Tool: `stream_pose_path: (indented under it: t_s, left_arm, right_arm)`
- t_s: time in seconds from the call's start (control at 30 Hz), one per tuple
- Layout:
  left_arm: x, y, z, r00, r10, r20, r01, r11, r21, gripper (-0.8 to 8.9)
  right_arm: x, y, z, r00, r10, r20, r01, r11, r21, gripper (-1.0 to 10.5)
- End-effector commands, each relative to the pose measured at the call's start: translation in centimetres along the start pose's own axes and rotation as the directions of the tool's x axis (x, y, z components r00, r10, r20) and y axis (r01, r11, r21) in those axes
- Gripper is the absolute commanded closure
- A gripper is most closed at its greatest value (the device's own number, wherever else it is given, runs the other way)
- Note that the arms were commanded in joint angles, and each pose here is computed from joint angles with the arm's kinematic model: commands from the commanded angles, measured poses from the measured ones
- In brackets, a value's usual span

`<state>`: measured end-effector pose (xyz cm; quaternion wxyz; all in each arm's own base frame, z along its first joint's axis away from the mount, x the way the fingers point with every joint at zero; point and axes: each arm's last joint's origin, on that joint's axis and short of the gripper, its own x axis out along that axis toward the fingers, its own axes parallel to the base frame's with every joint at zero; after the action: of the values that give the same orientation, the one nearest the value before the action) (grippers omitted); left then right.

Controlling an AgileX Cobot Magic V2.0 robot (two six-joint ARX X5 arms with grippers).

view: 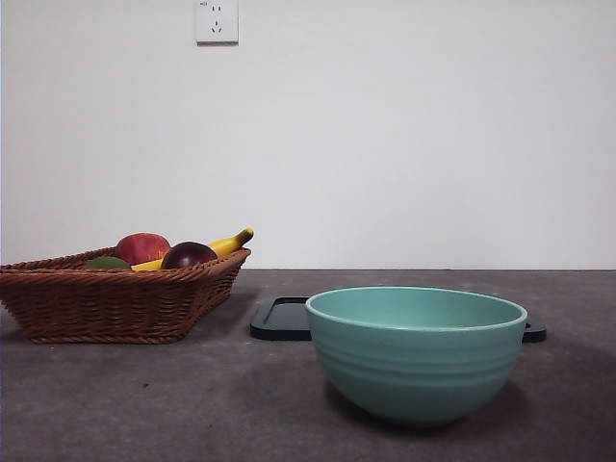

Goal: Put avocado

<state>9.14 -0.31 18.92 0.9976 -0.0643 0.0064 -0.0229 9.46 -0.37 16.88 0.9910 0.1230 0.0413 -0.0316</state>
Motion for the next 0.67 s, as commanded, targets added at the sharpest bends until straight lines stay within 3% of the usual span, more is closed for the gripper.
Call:
stream_pose_path:
  t_s: [0.03, 0.27, 0.43, 0.5, 0.67]
  left_arm:
    - [-0.6, -0.3, 3.2, 0.993, 0.033, 0.109, -0.024, 0.997, -0.076, 7.96]
    - [-0.6, -1.2, 10.7, 0.986, 0.032, 0.162, -0.016, 0.995, -0.096, 7.95]
    - [0.5, -2.2, 14.8, 0.992, -0.073, 0.106, 0.083, 0.992, -0.093, 7.95]
    - [1.2, -2.5, 15.7, 0.991, -0.110, 0.070, 0.116, 0.989, -0.094, 7.95]
    - [3.4, -3.5, 16.6, 0.975, -0.214, -0.062, 0.205, 0.971, -0.123, 7.95]
  right_arm:
    - [-0.6, 0.6, 2.7, 0.997, 0.010, 0.078, -0.019, 0.993, 0.116, 9.4]
    - [-0.8, 2.0, 7.9, 0.998, 0.036, 0.046, -0.042, 0.988, 0.145, 9.4]
    - [0.5, 3.3, 11.4, 0.991, 0.124, -0.049, -0.115, 0.982, 0.149, 9.4]
    - [1.2, 3.7, 12.5, 0.979, 0.173, -0.106, -0.155, 0.975, 0.158, 9.4]
    - [3.4, 5.3, 15.0, 0.912, 0.317, -0.262, -0.273, 0.943, 0.190, 9.4]
